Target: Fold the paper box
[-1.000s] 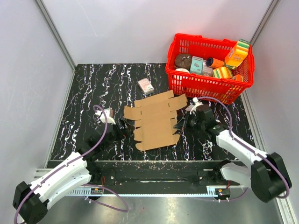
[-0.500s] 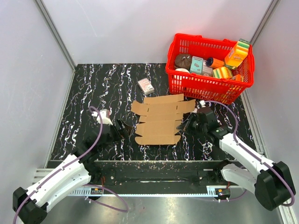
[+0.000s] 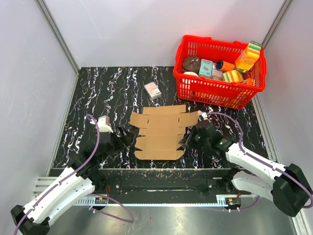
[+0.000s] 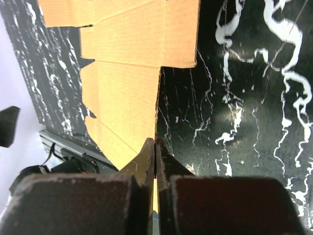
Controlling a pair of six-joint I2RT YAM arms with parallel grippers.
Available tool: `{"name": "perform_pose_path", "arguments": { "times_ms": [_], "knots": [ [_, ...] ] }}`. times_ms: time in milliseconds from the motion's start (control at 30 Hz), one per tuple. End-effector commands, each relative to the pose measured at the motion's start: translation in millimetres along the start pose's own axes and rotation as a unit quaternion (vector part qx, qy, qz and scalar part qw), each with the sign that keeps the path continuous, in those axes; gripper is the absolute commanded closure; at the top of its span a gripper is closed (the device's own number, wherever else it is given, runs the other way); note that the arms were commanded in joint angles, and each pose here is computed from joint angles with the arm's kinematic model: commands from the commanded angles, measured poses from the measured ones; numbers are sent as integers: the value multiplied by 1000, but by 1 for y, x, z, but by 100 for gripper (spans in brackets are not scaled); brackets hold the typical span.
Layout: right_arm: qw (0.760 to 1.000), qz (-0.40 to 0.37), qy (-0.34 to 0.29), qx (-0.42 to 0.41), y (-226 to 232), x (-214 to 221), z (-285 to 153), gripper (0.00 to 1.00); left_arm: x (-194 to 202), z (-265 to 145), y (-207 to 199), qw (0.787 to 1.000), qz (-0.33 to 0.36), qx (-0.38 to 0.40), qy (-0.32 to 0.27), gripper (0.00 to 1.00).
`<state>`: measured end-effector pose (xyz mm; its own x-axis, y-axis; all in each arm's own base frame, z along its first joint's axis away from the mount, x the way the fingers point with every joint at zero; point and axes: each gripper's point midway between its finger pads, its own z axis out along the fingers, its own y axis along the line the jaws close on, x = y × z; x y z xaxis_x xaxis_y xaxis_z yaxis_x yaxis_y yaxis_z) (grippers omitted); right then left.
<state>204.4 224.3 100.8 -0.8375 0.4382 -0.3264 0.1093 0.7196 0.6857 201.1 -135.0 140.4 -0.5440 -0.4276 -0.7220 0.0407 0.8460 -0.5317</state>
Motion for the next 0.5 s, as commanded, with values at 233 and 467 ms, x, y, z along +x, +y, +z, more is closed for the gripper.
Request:
{"name": "perform_pose_path", "arguments": {
  "times_ms": [233, 467],
  "knots": [
    [995, 68, -68, 21, -13, 19, 19, 98, -6, -11, -1, 1000, -20, 7, -14, 1],
    [997, 51, -58, 12, 11, 42, 34, 70, -4, -8, 0, 1000, -11, 1, -7, 1]
  ]
}}
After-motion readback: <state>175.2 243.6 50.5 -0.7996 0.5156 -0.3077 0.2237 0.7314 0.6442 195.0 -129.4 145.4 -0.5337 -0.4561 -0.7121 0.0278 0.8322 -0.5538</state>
